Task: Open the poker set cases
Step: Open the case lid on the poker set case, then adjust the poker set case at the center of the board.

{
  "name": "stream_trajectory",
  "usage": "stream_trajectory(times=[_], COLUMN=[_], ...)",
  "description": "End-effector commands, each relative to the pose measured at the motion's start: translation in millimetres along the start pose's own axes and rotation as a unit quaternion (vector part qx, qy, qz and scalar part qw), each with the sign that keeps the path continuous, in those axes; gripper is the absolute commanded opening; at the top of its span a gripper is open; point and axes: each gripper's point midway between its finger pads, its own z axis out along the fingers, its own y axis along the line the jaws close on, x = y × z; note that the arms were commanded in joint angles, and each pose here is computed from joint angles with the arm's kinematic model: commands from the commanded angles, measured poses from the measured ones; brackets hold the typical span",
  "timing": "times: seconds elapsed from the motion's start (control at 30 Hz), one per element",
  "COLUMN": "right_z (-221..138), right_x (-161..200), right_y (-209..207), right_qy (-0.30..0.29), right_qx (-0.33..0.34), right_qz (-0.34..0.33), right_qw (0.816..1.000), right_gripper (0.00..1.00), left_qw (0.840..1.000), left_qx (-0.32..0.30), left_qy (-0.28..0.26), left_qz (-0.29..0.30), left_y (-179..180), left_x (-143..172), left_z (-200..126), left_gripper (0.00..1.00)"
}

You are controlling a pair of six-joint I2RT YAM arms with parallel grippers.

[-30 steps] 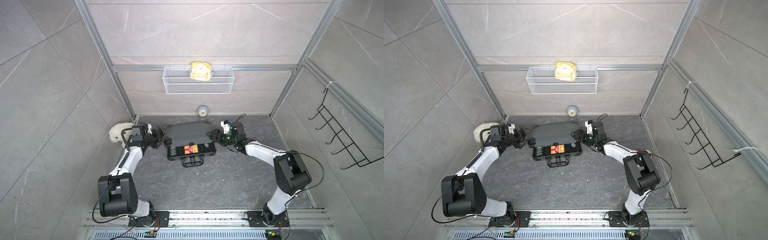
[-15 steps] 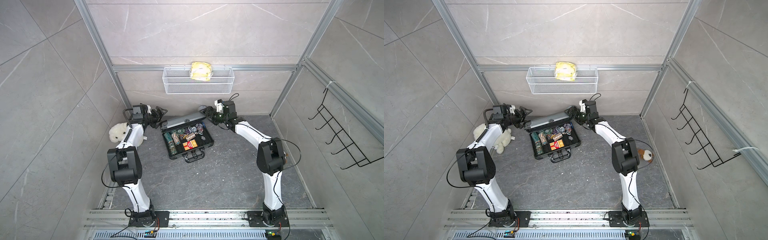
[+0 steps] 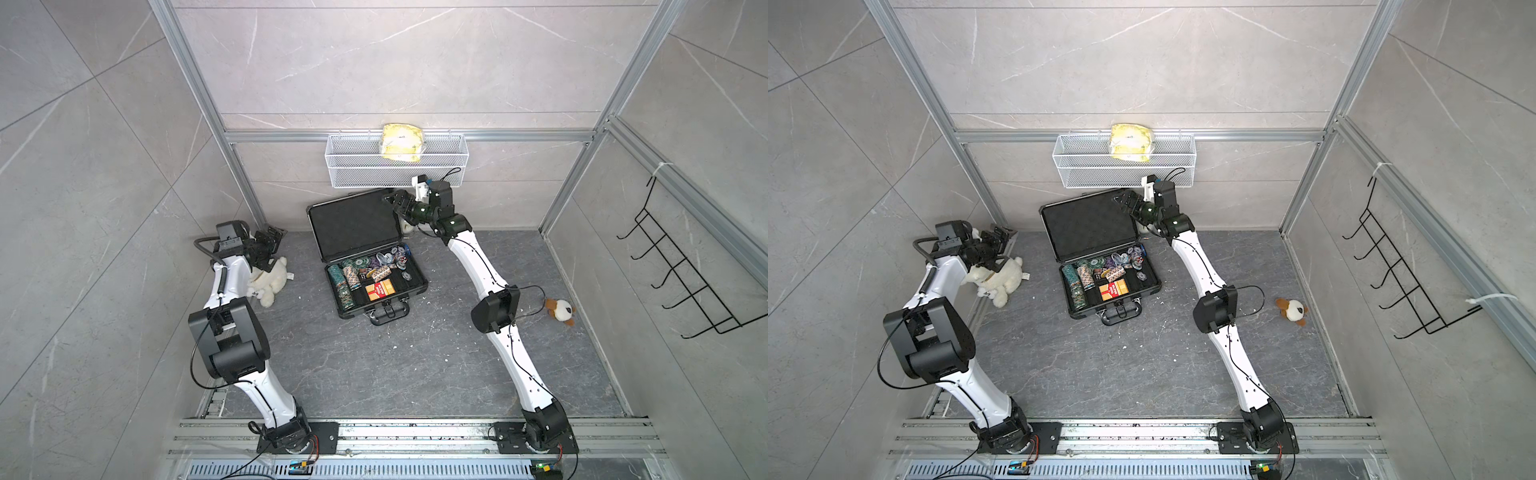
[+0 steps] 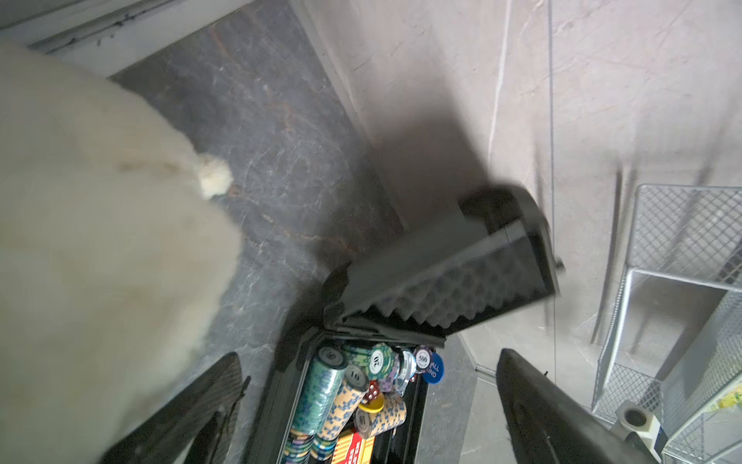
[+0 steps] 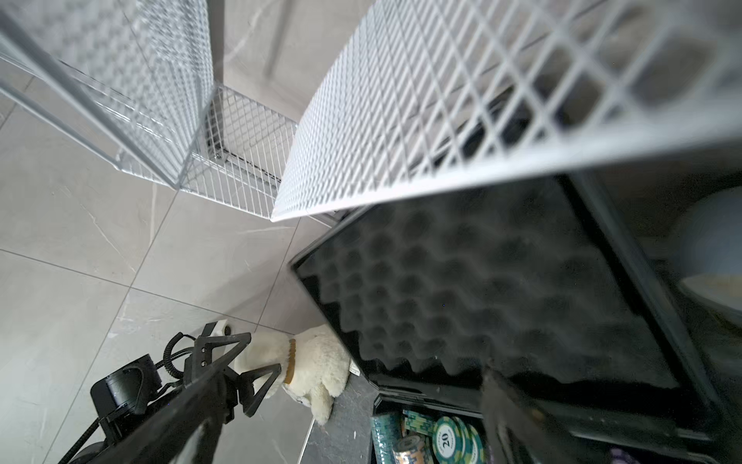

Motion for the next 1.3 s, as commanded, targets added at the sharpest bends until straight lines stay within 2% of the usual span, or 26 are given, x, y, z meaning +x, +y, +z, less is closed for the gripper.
stream_trajectory(times=[0.0,0.13,0.27,0.37,0.47,0.57,0.7,0.9,1.13,1.27], right_z=[-9.1,-28.6,-47.0,-55.3,-65.5,-79.9,-92.5,-104.2,-110.6,-125.6], right_x=[33.9,59.4,73.9,83.5,85.5,71.3,58.7,74.1,54.8,40.3], right_y=[-24.1,-17.7,-40.2,-58.7,-72.8,-89.9,-109.7,-116.3,-119.4,-100.3], right_qy=[0.063,0.112,0.147,0.173,0.191,0.189,0.195,0.251,0.234,0.221], right_qx=[0.063,0.126,0.199,0.23,0.252,0.269,0.243,0.168,0.125,0.119], right_qz=[-0.004,-0.079,-0.117,-0.135,-0.15,-0.152,-0.121,-0.066,-0.028,-0.034], right_qw=[0.996,0.982,0.962,0.948,0.937,0.932,0.942,0.951,0.964,0.967], right_gripper=[1.0,1.0,1.0,1.0,1.0,1.0,1.0,1.0,1.0,1.0], left_qw=[0.999,0.998,0.996,0.993,0.99,0.988,0.988,0.986,0.985,0.983], left_qx=[0.033,0.039,0.033,0.03,0.022,0.015,0.014,0.015,0.018,0.013], left_qy=[0.016,0.045,0.082,0.11,0.136,0.148,0.148,0.157,0.162,0.171], left_qz=[0.015,0.018,0.026,0.035,0.044,0.045,0.046,0.047,0.055,0.07], left_y=[-11.2,-0.1,12.8,22.0,31.5,38.1,40.6,42.1,39.0,35.6], left_x=[25.0,52.9,86.1,116.3,138.3,145.7,143.6,143.8,143.2,147.4], left_z=[-3.2,6.8,18.7,29.7,42.9,52.3,59.5,69.6,76.2,81.4], left_gripper=[0.99,0.99,0.99,0.99,0.99,0.99,0.99,0.99,1.0,0.99])
